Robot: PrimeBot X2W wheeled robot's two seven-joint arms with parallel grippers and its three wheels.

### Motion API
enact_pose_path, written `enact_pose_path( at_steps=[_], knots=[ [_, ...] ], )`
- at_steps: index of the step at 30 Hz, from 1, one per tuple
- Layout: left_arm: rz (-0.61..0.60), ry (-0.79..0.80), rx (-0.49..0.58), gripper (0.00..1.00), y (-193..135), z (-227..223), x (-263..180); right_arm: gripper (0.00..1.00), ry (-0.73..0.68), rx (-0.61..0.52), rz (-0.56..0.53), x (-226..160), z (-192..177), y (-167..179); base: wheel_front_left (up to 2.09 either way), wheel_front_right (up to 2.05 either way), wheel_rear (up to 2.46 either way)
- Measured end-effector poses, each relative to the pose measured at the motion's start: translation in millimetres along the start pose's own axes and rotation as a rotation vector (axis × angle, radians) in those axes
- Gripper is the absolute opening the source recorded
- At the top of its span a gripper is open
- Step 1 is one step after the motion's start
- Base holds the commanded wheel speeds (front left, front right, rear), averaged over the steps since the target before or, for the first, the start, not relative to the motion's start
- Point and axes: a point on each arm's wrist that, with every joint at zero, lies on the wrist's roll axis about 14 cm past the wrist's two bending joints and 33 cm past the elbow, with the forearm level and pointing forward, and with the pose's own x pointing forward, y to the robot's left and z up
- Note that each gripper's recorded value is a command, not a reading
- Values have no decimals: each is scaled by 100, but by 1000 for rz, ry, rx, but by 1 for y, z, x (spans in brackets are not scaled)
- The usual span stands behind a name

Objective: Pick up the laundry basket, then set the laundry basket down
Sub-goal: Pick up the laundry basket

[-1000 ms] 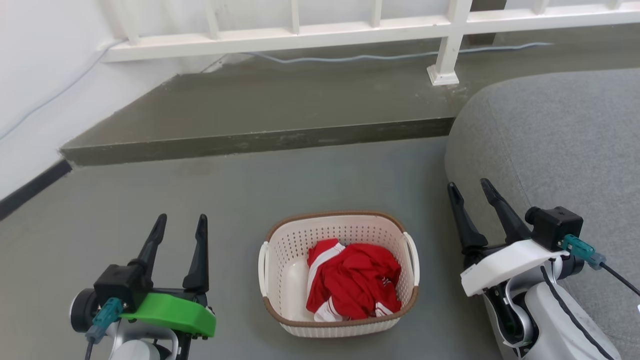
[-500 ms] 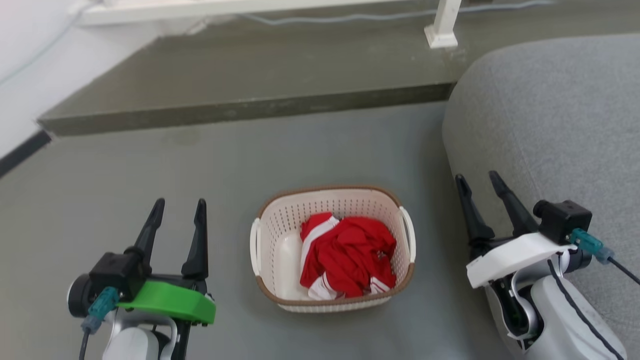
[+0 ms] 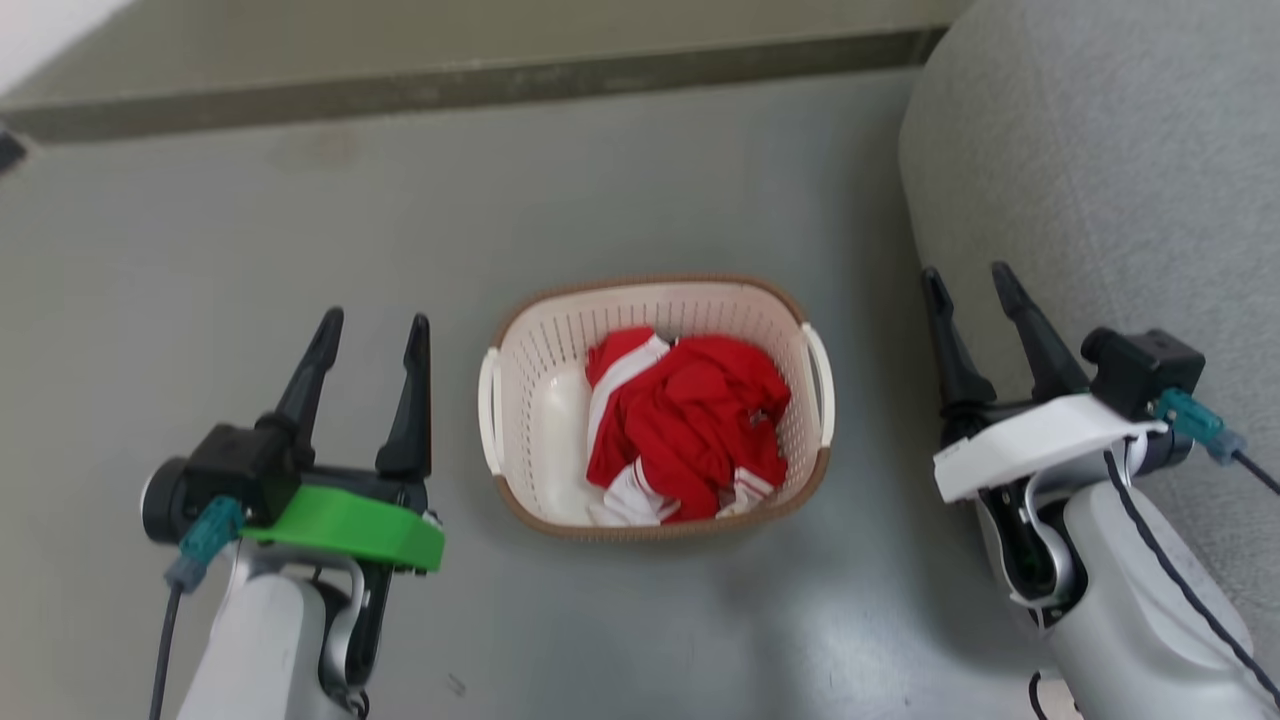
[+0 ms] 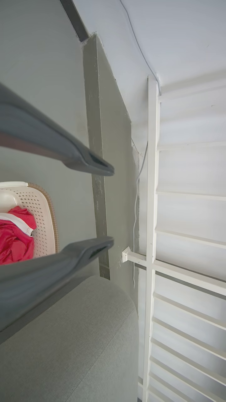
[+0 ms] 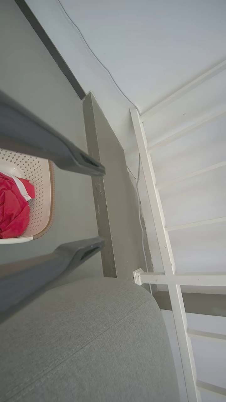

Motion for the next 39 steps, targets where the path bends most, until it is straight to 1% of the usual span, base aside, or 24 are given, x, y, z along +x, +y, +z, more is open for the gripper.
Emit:
enact_pose_path(
  at_steps=[8, 9, 17, 24, 25, 39],
  knots=[
    [-7, 69, -19, 100, 8, -33, 24, 100, 94, 2, -38, 18, -36, -18, 0, 0, 0],
    [-5, 97, -23, 100, 11, -45, 28, 100, 119, 1, -45, 22, -46, -22, 0, 0, 0],
    [23, 222, -55, 100, 28, -98, 40, 100, 219, -6, -70, 41, -85, -38, 0, 0, 0],
    [42, 339, -63, 100, 41, -144, 46, 100, 314, 6, -78, 53, -123, -46, 0, 0, 0],
    [44, 369, -63, 100, 44, -156, 49, 100, 342, 8, -83, 55, -134, -49, 0, 0, 0],
    [83, 548, -101, 100, 66, -223, 62, 100, 523, 22, -93, 68, -200, -58, 0, 0, 0]
  ],
)
